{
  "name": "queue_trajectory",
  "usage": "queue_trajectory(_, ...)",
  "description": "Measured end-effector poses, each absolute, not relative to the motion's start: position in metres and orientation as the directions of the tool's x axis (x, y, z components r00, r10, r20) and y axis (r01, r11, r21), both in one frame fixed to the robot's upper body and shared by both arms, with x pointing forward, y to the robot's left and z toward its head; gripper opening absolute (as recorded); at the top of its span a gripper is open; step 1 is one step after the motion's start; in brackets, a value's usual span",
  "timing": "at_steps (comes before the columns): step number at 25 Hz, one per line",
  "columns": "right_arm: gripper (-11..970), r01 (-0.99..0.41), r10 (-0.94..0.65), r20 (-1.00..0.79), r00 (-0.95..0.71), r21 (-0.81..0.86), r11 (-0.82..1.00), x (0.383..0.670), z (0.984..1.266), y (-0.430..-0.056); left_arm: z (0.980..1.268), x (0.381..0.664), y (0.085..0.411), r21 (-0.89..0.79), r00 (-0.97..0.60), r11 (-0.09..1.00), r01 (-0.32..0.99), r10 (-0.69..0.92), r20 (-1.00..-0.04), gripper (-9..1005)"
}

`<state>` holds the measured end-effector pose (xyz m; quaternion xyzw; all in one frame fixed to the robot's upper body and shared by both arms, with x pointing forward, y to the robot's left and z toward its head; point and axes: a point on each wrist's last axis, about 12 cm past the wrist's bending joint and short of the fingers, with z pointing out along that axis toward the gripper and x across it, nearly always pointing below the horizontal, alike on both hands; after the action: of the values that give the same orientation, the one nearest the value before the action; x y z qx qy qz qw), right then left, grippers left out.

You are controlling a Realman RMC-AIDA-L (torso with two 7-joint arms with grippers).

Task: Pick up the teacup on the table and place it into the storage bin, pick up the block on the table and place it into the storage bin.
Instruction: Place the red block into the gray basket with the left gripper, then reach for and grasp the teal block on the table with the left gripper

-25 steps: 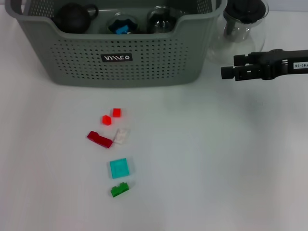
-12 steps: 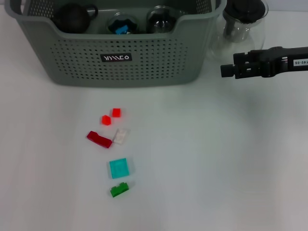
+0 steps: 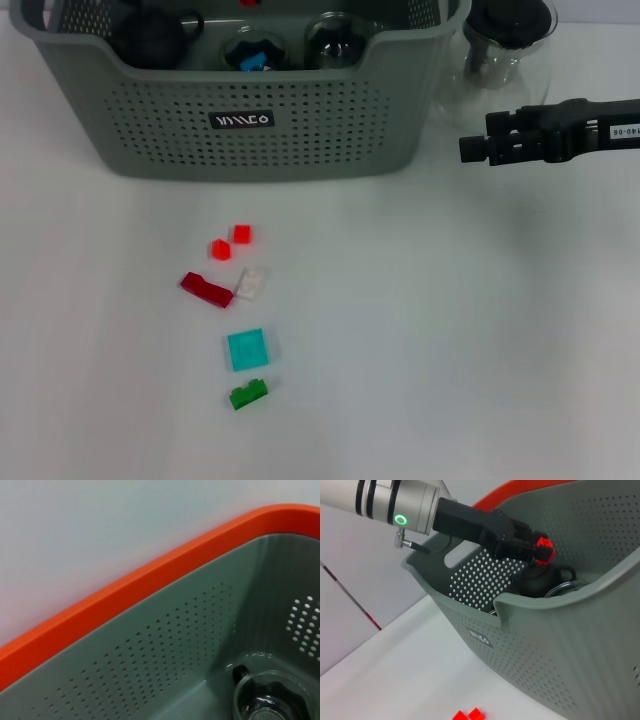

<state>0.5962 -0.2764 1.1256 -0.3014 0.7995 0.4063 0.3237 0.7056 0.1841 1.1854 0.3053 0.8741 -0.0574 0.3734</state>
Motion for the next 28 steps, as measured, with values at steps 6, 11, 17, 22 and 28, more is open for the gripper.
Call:
queue_trajectory(6,942,-0.743,-0.218,-0.761,-0.611,0.457,0.489,0.595,1.125,-0.277,1.181,0.703,0.179,0.134,-0.529,0.797,0.589,0.505,-0.682,410)
queue_trajectory(11,942,-0.742,-0.217,-0.760,-0.613,0.459,0.489,0.595,1.124,-0.278,1.184,0.702,0.177,0.143,-0.518,0.791,0.595,0.514,-0.684,531)
queue_trajectory(17,942,-0.743,-0.218,-0.761,-0.611,0.457,0.488,0.594,1.124,-0.278,1.199,0.698,0.182,0.137,-0.493,0.790,0.598,0.497,-0.714,770)
queue_trajectory(22,942,-0.744,-0.219,-0.762,-0.609,0.454,0.490,0.594,1.124,-0.280,1.245,0.668,0.193,-0.002,-0.405,0.728,0.686,0.379,-0.832,784)
queue_trajectory(28,942,-0.743,-0.217,-0.764,-0.608,0.450,0.495,0.594,1.124,-0.283,1.278,0.614,0.230,-0.098,-0.233,0.478,0.873,0.232,-0.944,778)
